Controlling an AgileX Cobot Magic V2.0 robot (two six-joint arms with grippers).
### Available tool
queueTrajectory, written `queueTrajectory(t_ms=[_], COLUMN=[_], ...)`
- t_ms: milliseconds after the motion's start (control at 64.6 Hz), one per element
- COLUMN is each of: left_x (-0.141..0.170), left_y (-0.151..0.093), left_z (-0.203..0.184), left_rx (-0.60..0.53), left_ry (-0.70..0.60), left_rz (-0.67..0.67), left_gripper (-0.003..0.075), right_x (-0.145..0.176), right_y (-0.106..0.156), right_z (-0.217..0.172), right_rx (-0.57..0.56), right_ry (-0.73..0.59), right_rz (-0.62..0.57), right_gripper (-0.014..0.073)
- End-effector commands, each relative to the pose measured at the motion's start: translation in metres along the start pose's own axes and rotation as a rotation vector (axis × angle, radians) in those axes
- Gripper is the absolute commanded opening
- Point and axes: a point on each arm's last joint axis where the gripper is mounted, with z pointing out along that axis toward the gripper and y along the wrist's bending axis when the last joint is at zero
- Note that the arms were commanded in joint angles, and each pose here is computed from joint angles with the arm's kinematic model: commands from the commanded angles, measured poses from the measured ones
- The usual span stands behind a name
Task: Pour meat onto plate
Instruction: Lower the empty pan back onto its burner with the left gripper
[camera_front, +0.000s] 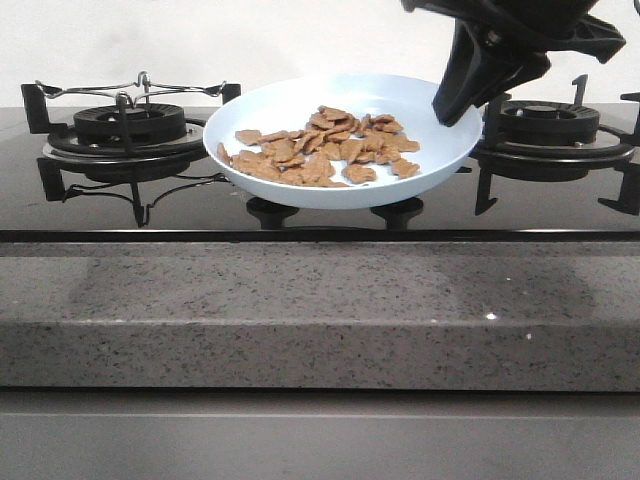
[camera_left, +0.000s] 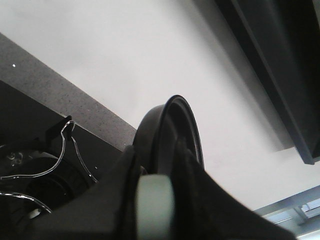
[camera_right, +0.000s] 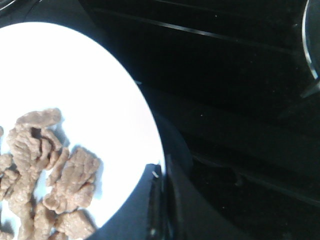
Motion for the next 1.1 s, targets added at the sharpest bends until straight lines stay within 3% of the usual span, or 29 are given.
queueTrajectory(t_ms=[0,139,464,759,851,975,1084], left_x=[-0.013,-0.01,-0.002,0.0,0.0,0.001,0.001], left_y=[-0.012,0.016,0.056,0.066,0.065,0.064,0.064], left_z=[-0.001,0.013,0.031,0.035,0.035,0.035,0.035], left_rx=[0.121,0.077,0.004,-0.016,-0.013,-0.003,-0.005], left_ry=[-0.057,-0.029,0.0,0.006,0.011,0.02,0.027], left_rz=[-0.093,-0.147,-0.218,-0.235,-0.232,-0.231,-0.224], left_gripper=[-0.002,-0.002,-0.002,-0.0012,0.0081,0.0353,0.0527], right_x=[-0.014,-0.014,-0.014,-0.014,-0.014,-0.014,-0.014], right_y=[0.005,0.005,0.005,0.005,0.005,0.005,0.005], right_z=[-0.017,-0.017,-0.017,-0.017,-0.017,-0.017,-0.017], right_rx=[-0.012,-0.012,-0.012,-0.012,-0.012,-0.012,-0.012], right_ry=[-0.108,-0.108,-0.108,-0.108,-0.108,-0.108,-0.108], right_rz=[-0.011,-0.011,-0.011,-0.011,-0.011,-0.011,-0.011], right_gripper=[-0.0069,-0.0069,-0.0069,-0.0069,-0.0069,-0.0069,-0.0069])
